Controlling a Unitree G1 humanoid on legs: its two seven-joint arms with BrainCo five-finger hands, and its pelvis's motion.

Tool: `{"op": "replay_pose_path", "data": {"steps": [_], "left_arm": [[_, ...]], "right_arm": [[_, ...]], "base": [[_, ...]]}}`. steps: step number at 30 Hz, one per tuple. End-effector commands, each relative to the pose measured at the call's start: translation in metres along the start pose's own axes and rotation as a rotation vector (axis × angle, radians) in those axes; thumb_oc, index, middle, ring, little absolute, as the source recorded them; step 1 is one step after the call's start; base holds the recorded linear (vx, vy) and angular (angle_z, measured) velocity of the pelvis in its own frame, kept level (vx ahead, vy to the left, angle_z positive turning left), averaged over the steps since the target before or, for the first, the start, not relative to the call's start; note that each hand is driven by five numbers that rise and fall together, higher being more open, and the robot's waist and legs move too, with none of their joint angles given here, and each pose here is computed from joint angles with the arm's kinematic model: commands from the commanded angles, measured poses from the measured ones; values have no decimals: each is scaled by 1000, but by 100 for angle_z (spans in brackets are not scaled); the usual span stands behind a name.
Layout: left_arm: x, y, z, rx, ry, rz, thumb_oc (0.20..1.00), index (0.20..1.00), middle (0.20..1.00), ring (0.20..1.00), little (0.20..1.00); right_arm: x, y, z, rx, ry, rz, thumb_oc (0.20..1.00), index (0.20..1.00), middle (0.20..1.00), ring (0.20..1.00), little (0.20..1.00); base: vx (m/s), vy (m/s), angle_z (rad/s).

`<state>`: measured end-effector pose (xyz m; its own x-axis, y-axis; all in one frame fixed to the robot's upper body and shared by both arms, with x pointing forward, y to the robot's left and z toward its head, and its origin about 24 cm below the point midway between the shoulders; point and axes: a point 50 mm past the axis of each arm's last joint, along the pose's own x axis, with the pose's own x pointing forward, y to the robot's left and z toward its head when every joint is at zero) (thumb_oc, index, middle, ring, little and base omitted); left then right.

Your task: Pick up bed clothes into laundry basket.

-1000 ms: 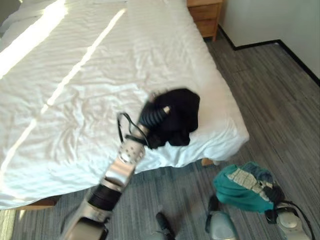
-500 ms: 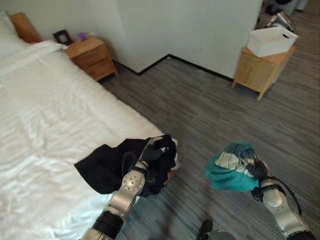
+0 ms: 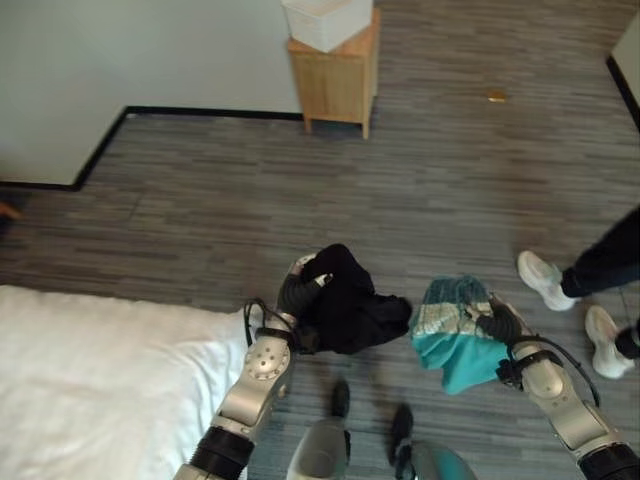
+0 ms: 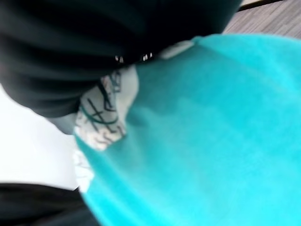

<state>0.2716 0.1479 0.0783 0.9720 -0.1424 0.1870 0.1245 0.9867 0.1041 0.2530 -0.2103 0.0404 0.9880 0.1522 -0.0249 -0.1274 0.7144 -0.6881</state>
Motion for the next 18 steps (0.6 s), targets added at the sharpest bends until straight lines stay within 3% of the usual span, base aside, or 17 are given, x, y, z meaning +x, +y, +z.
{"op": "replay_pose_path", "data": {"steps": [1, 11, 18], "left_arm": [[16, -8, 30, 41, -166, -11, 200, 200, 200, 200, 200], [30, -3, 31, 150, -161, 8, 200, 200, 200, 200, 200], [45, -17, 32, 188, -163, -33, 200, 200, 200, 200, 200]], "right_arm": [[14, -30, 37, 5, -198, -128, 200, 200, 200, 200, 200], [14, -35, 41, 37, -201, -172, 200, 200, 200, 200, 200], [7, -28, 32, 29, -167, -124, 200, 200, 200, 200, 200]], "base": [[507, 12, -65], [380, -7, -12], [511, -199, 82]]}}
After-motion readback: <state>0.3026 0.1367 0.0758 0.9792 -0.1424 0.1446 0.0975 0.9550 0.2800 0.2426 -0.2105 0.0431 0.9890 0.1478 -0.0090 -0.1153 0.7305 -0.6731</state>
